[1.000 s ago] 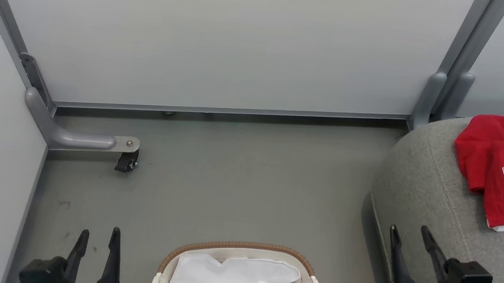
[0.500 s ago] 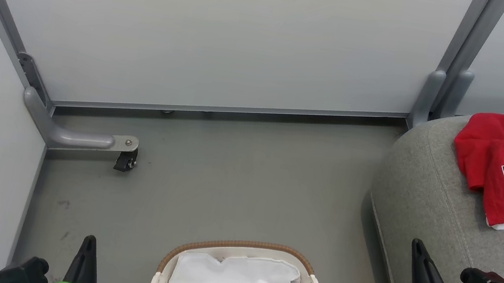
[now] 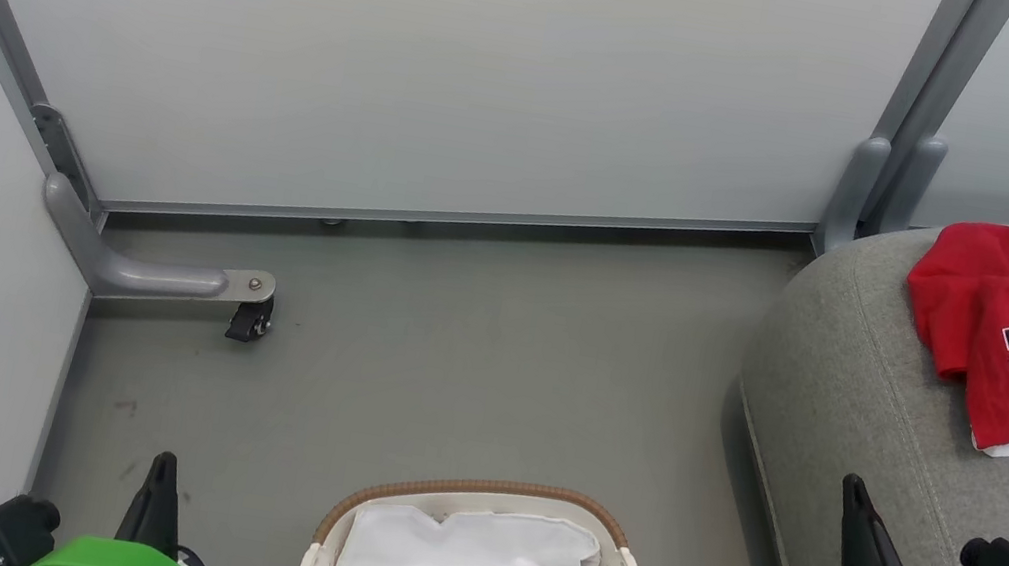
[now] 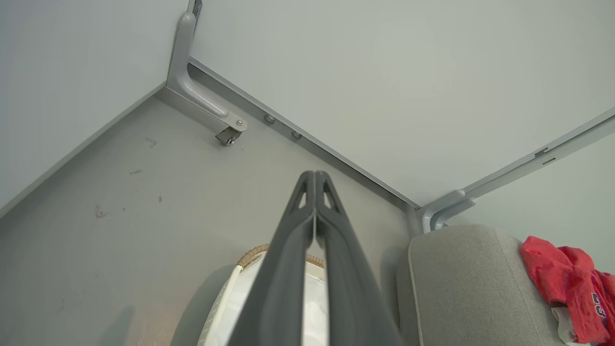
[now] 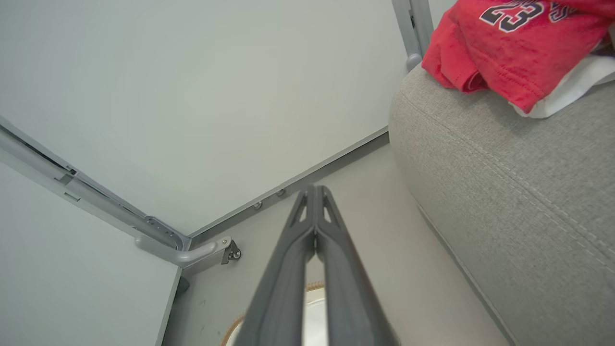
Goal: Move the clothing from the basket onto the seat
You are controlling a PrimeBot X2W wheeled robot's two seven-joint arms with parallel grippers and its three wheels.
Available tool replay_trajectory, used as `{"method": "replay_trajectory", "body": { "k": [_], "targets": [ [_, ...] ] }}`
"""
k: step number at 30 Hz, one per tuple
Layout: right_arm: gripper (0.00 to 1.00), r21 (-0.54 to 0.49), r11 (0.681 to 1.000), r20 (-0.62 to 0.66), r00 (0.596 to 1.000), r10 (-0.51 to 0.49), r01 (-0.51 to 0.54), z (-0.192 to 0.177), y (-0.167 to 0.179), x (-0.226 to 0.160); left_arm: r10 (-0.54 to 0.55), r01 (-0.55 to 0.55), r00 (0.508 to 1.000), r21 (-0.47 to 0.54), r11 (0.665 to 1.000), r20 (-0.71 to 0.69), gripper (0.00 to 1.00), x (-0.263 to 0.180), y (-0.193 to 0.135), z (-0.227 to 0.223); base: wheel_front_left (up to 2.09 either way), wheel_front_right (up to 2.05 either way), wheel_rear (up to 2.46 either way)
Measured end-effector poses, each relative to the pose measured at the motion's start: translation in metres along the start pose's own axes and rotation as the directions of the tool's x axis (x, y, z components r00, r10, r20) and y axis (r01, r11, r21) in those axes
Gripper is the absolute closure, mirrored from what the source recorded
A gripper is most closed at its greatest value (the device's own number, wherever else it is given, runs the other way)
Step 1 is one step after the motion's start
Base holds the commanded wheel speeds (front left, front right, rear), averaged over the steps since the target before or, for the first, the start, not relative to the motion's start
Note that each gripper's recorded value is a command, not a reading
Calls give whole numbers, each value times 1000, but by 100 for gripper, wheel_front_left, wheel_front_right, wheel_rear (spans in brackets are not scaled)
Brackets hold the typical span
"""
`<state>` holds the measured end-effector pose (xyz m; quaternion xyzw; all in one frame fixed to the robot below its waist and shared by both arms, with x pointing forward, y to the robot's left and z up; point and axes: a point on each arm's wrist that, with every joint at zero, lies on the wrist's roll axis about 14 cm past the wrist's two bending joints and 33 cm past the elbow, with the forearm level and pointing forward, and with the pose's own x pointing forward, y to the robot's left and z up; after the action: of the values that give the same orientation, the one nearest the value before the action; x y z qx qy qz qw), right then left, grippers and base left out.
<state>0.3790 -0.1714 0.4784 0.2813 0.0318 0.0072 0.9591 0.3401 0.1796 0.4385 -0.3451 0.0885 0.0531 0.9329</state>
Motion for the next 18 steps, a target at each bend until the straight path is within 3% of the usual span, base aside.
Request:
{"method": "replay_trajectory", "body": {
  "k": [18],
  "targets": [
    [100, 253, 967, 0, 999, -33, 32, 7, -7, 1, -12, 14, 1000, -225, 974, 12, 100, 10, -4, 15, 0, 0, 0]
  ]
}}
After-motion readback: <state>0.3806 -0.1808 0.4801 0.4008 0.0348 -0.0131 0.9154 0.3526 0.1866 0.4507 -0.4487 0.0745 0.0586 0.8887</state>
